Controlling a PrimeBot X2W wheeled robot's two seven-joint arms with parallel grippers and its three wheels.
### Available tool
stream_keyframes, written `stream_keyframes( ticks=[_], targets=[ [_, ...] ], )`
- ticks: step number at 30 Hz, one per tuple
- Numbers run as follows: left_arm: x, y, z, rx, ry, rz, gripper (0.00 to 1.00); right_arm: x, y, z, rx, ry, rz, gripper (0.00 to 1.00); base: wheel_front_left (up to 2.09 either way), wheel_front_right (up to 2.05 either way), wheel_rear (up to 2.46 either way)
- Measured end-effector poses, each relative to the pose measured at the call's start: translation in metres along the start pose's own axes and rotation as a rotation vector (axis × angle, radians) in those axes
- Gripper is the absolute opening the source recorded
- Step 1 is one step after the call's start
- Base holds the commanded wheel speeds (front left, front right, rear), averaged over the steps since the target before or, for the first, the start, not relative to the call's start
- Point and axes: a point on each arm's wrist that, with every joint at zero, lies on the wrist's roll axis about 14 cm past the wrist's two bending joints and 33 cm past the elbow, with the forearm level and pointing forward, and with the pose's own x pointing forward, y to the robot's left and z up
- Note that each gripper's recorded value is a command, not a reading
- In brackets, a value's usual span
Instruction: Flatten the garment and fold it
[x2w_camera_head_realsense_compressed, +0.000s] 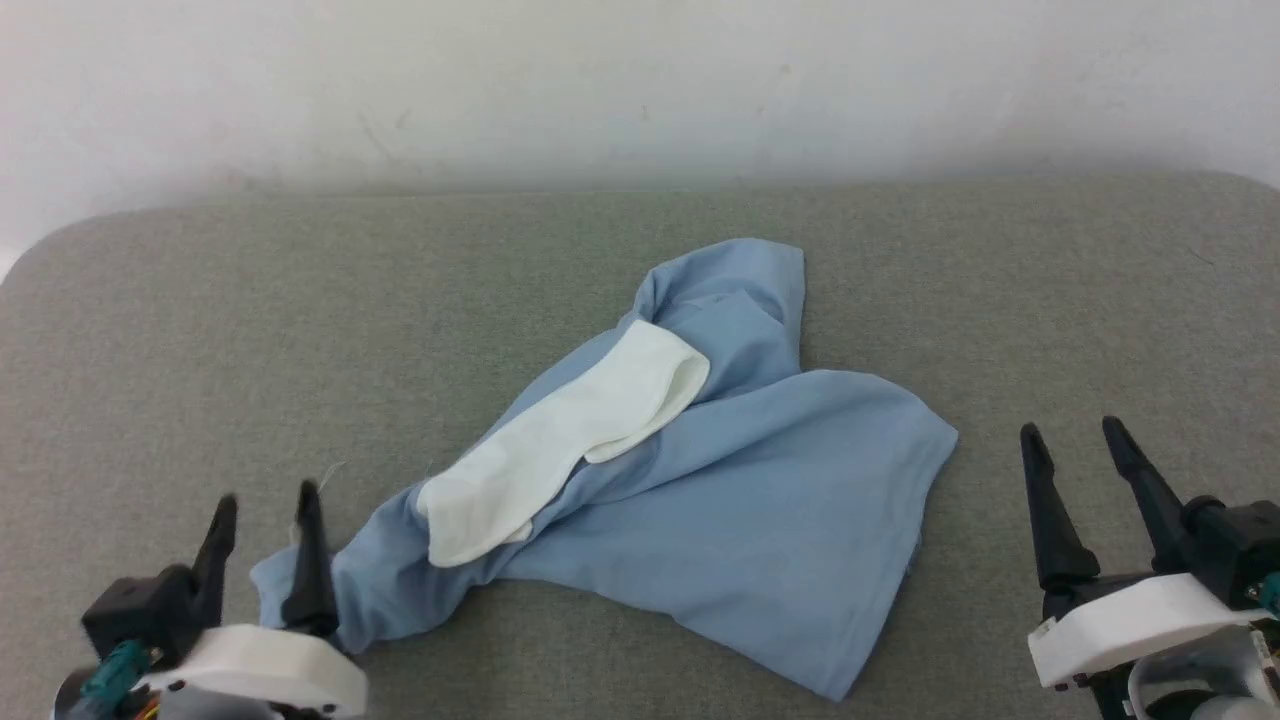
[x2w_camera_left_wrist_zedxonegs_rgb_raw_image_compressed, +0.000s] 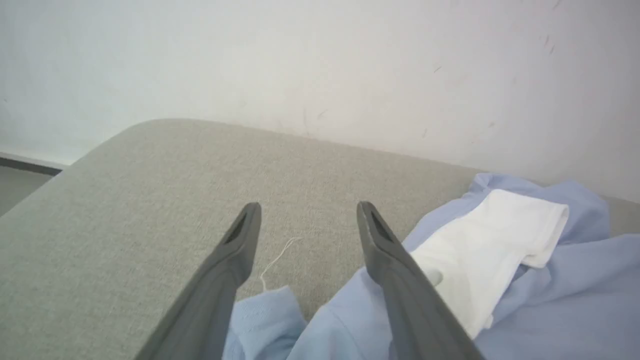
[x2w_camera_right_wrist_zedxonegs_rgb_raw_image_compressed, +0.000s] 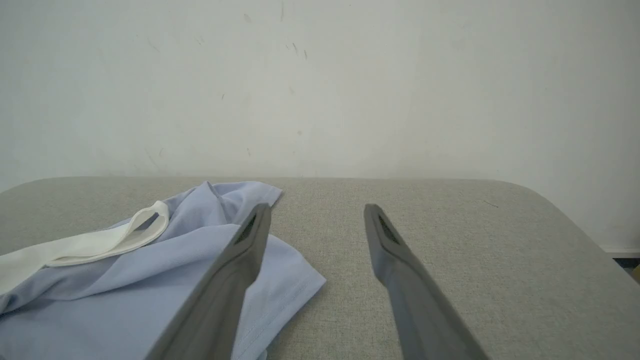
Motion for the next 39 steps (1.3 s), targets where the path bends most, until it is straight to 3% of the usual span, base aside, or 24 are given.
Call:
stream_keyframes(
  ticks=[7,14,20,24,27,28,30,35,39],
  targets=[
    [-0.004,-0.038,0.043,0.068,-0.223,-0.167,1.0,0.008,0.009,-0.042,0.044,0.172,0.026,1.0,0.0,0.0,0.0],
    [-0.012,-0.042,0.046,0.078,-0.265,-0.161,1.0,0.039,0.024,-0.092,0.062,0.423,0.104,1.0,0.0,0.0,0.0],
    [-0.013,-0.036,0.036,0.065,-0.239,-0.136,1.0,0.078,0.034,-0.109,0.082,0.555,0.153,1.0,0.0,0.0,0.0],
    [-0.011,-0.034,0.035,0.067,-0.239,-0.122,1.0,0.07,0.039,-0.15,0.052,0.791,0.183,1.0,0.0,0.0,0.0],
    [-0.012,-0.029,0.032,0.066,-0.231,-0.105,1.0,0.069,0.045,-0.159,0.03,0.904,0.215,1.0,0.0,0.0,0.0],
    [-0.013,-0.027,0.032,0.068,-0.23,-0.099,1.0,0.069,0.047,-0.16,0.036,0.932,0.223,0.44,0.0,0.0,0.0],
    [-0.013,-0.025,0.032,0.072,-0.229,-0.091,1.0,0.069,0.05,-0.157,0.042,0.951,0.239,0.0,0.0,0.0,0.0],
    [-0.01,-0.028,0.031,0.071,-0.232,-0.097,1.0,0.07,0.049,-0.14,0.043,0.839,0.26,0.0,0.0,0.0,0.0],
    [-0.01,-0.032,0.031,0.071,-0.232,-0.112,1.0,0.076,0.012,-0.097,0.013,0.63,0.202,0.0,0.0,0.0,0.0]
  ],
)
